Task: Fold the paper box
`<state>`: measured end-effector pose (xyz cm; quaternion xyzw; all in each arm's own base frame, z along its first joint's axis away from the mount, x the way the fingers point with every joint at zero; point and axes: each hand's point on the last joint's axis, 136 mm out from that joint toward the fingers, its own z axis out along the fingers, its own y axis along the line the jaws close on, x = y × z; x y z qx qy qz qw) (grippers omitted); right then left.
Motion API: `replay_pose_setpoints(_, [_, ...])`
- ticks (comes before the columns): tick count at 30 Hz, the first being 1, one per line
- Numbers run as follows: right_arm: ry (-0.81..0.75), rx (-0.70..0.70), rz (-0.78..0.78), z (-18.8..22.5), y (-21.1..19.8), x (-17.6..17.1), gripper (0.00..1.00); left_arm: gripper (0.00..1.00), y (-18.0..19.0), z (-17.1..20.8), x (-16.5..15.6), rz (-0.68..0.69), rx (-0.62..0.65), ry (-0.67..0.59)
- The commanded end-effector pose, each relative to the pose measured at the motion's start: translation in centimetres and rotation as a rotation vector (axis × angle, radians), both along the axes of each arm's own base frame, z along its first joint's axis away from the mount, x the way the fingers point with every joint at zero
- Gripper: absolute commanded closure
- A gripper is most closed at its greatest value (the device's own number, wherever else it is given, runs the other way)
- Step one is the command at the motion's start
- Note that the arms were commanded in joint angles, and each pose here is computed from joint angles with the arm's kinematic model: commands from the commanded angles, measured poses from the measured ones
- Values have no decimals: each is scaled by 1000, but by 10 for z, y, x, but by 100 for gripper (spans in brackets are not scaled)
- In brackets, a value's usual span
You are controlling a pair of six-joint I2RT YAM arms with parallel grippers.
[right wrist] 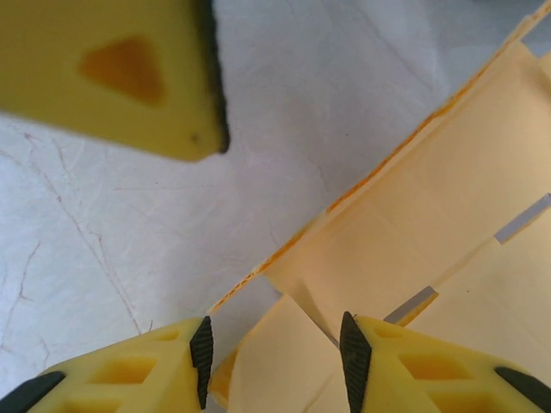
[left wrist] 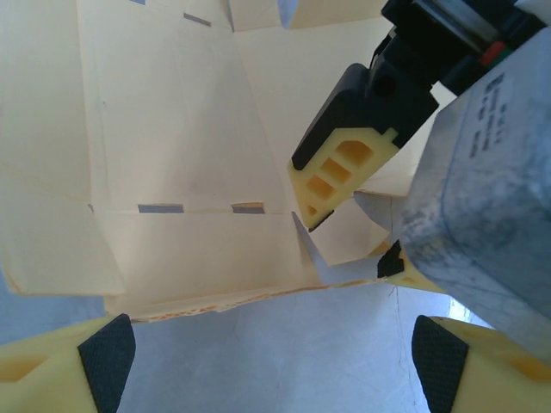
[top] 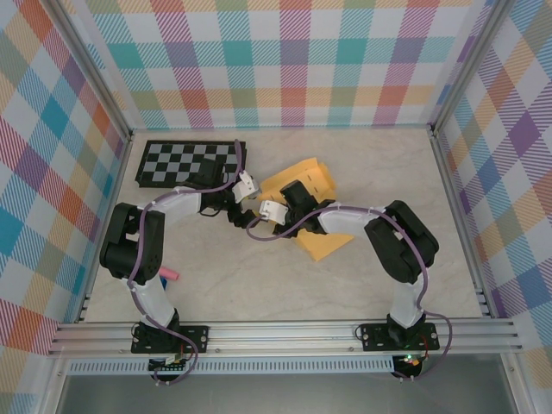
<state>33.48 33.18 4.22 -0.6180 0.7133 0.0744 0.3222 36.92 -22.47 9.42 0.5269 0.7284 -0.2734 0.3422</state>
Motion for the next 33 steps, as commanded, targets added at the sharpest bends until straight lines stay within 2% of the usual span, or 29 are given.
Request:
replay_pose_setpoints(1, [7, 0, -47, -10, 0, 3, 59, 14, -1, 9, -3, -17, -33, -1])
replay_pose_setpoints(5, [1, 16, -71, -7, -1, 6, 65, 15, 1, 11, -2, -11, -33, -3])
replay_pose_setpoints(15, [64, 166, -225, 14, -17, 22, 85, 14, 6, 11, -1, 0, -24, -12])
replay_pose_setpoints(22, [149, 321, -355, 29, -35, 34, 95, 17, 5, 23, 10, 47, -53, -36])
replay_pose_setpoints(29, [205, 380, -383, 32, -40, 39, 99, 16, 13, 61, 52, 291, -169, -64])
replay_pose_setpoints(33, [242, 418, -412, 31, -43, 42, 100, 15, 27, 76, 82, 545, -234, 24])
